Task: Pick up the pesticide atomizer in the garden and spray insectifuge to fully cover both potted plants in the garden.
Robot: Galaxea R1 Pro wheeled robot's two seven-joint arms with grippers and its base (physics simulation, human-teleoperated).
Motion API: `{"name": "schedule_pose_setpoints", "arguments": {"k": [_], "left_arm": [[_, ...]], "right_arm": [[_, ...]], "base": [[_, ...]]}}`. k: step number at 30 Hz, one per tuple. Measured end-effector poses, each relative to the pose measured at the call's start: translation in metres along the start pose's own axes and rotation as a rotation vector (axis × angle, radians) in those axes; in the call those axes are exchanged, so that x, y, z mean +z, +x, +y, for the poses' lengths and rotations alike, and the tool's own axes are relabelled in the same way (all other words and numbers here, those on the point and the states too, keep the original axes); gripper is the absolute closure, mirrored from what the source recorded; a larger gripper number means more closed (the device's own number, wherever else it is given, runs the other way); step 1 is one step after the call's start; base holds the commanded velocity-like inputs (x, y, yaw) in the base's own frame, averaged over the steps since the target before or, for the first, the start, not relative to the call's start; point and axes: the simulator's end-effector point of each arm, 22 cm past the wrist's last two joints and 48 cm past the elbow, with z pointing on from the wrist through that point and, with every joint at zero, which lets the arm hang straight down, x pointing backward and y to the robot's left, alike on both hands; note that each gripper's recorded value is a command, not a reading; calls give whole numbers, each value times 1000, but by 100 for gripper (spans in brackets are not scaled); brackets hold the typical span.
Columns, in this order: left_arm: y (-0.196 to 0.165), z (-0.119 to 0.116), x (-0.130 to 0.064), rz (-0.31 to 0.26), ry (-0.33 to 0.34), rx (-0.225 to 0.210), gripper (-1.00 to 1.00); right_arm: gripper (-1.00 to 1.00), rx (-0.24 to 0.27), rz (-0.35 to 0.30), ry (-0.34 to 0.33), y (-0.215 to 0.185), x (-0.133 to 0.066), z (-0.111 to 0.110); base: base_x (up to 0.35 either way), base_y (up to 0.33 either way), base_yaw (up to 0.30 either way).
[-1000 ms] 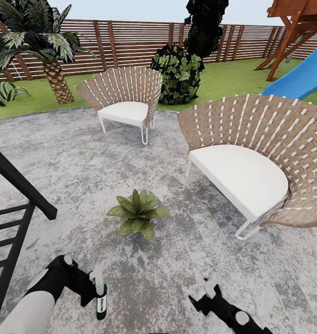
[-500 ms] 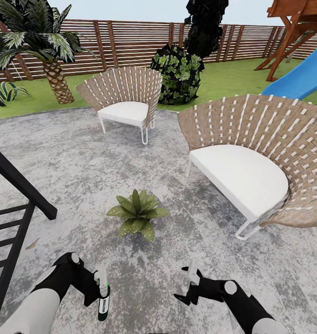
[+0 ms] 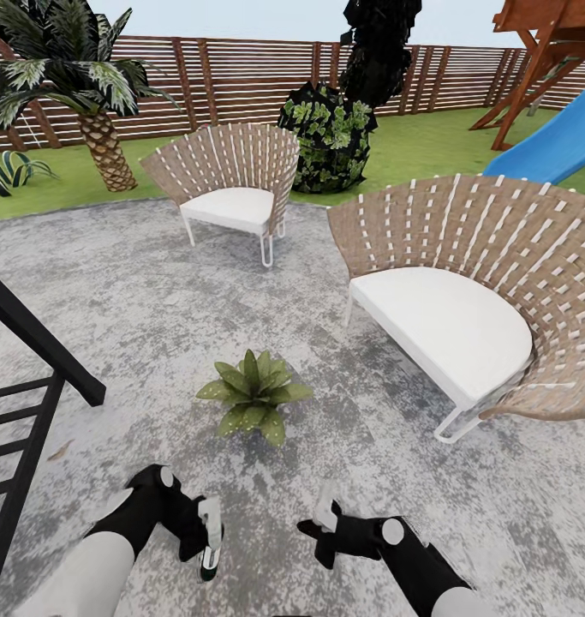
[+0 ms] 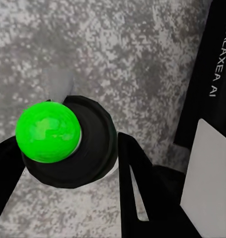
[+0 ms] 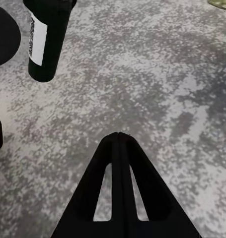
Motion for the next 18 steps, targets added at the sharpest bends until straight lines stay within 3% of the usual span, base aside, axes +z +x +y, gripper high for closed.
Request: {"name": "schedule_pose_setpoints", "arguments": {"k": [6,18], "left_arm": [[-15,-5,9,22,1,71,100],[-55,-21,21,-41,33,150,100]], "right_arm": [[100,-16,-33,-34,-27,21,19],[100,-22,-57,-42,-43,30,22]], "base": [[0,0,0],[0,0,0]]}}
